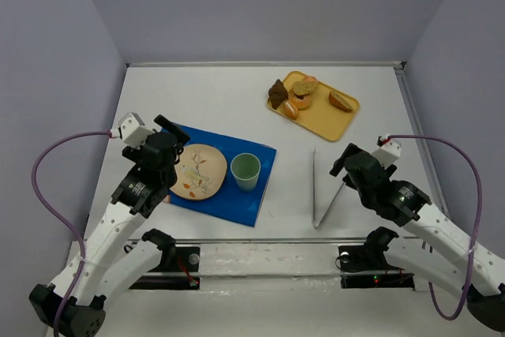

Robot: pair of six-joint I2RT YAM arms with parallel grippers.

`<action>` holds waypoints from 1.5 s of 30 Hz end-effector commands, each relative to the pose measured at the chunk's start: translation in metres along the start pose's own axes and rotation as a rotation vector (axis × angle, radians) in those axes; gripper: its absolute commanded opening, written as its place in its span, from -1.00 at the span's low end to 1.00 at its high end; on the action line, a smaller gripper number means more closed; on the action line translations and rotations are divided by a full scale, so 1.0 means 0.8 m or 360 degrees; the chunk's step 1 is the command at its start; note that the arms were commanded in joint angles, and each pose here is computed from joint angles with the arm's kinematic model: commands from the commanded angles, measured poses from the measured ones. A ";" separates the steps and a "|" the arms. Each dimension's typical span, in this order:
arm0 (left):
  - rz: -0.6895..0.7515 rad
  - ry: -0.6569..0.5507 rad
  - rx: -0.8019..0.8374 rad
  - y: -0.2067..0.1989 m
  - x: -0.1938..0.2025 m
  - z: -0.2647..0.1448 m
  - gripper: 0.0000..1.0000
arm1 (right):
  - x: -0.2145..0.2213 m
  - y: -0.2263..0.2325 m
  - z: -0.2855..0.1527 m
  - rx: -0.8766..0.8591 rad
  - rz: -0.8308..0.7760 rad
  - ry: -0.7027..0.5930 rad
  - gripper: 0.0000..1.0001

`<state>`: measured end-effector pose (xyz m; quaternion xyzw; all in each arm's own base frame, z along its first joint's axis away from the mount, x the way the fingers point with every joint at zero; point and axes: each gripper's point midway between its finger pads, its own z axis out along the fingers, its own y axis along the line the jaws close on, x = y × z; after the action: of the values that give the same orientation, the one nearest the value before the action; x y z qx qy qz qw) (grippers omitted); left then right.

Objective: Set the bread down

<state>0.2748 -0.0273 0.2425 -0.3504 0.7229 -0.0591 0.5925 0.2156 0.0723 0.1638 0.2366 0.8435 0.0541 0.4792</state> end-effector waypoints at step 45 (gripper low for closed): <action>-0.0029 -0.0077 0.0054 -0.006 -0.007 0.008 0.98 | 0.201 -0.011 0.087 0.0391 -0.0306 0.0829 0.97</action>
<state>0.2843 -0.0361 0.2405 -0.3303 0.7246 -0.0761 0.6000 0.1912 0.1379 0.0150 0.1597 0.9677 -0.0180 0.1944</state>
